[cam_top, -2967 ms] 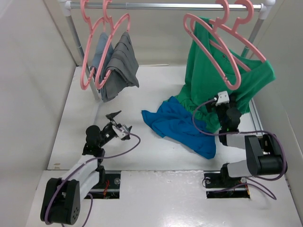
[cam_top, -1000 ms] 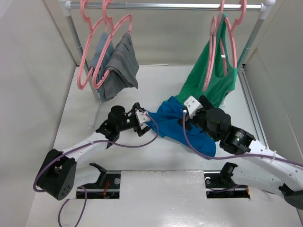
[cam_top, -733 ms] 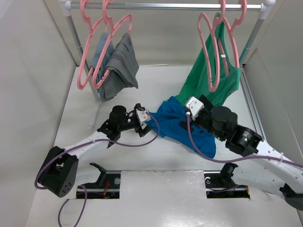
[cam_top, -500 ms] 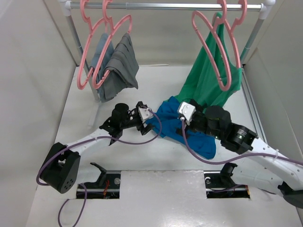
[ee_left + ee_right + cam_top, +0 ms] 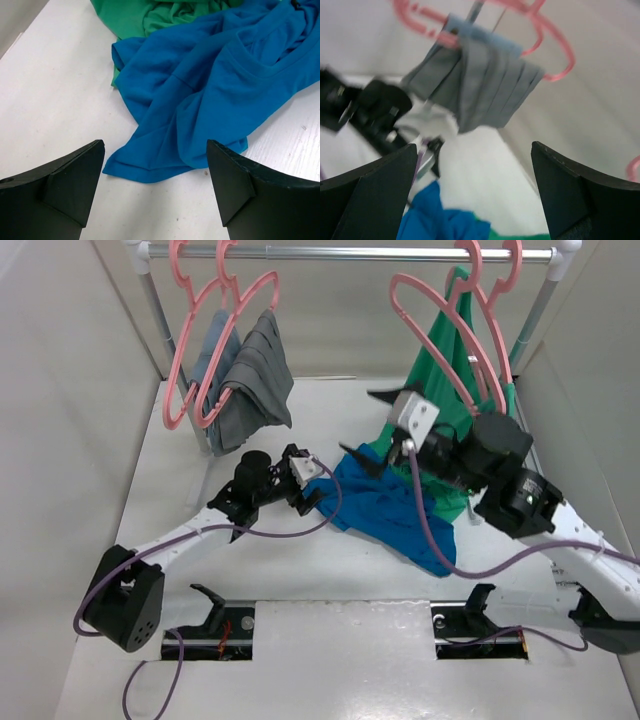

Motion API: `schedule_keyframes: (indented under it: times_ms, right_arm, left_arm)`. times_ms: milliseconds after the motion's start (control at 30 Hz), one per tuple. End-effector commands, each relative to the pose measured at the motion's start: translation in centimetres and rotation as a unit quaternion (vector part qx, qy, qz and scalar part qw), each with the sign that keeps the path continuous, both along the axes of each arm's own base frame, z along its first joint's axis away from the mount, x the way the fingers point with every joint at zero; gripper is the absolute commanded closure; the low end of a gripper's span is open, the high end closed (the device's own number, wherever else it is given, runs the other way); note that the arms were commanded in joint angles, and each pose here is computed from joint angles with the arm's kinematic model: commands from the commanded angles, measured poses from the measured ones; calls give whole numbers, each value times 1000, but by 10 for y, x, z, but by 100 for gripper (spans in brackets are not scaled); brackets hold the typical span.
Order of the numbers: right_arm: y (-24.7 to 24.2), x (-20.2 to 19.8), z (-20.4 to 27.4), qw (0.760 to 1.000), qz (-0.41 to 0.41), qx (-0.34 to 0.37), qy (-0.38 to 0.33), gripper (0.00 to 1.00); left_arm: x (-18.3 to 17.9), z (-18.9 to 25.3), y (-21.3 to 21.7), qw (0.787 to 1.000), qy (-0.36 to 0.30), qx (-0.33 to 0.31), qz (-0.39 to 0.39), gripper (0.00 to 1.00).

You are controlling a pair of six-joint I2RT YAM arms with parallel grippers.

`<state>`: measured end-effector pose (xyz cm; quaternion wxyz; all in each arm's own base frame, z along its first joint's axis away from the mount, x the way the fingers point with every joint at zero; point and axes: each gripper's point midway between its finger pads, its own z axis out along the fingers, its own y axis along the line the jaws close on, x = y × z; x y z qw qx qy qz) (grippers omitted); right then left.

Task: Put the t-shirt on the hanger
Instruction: Grab a hanger with the right arm

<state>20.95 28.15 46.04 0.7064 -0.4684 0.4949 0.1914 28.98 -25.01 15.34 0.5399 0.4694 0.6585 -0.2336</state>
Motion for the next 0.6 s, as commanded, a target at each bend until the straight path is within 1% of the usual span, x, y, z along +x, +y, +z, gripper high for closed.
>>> schedule_keyframes:
  times_ms: [0, 33, 67, 100, 133, 200, 267, 300, 333, 400, 433, 467, 567]
  right_arm:
    - [9, 22, 67, 997, -42, 64, -21, 0]
    - [3, 32, 81, 994, -75, 75, -13, 0]
    - [3, 35, 94, 994, -82, 77, -13, 0]
    - [4, 36, 134, 991, -81, 102, -28, 0]
    - [2, 41, 130, 993, -91, 75, -12, 0]
    - [-12, 50, 155, 990, -115, 79, -10, 0]
    - [-24, 52, 167, 989, -110, 94, 0, 0]
    - [-29, 48, 174, 990, -89, 106, 4, 2]
    - [-51, 61, 175, 986, -113, 118, 11, 8]
    - [-69, 69, 167, 983, -119, 135, 49, 13]
    - [-95, 83, 162, 975, -157, 142, 59, 18]
    - [-105, 84, 155, 971, -172, 148, 74, 20]
    - [-130, 92, 147, 962, -216, 145, 80, 23]
  left_arm:
    - [-1, 28, -3, 999, -24, -25, -3, 21]
    - [-2, 31, -4, 999, -27, -29, -8, 21]
    - [-4, 27, -3, 999, -23, -26, -8, 21]
    - [-8, 26, -3, 999, -22, -27, -12, 21]
    - [-7, 26, -2, 999, -26, -25, -13, 21]
    - [-11, 25, -2, 999, -26, -27, -20, 21]
    - [-15, 31, -2, 999, -34, -34, -25, 21]
    - [-16, 26, -1, 999, -29, -31, -25, 21]
    - [-17, 30, -1, 998, -38, -31, -26, 21]
    - [-17, 28, 2, 999, -39, -30, -21, 21]
    - [-17, 26, 2, 999, -39, -30, -21, 21]
    - [-17, 26, 2, 999, -39, -30, -21, 21]
    - [-18, 29, 2, 998, -43, -32, -21, 19]
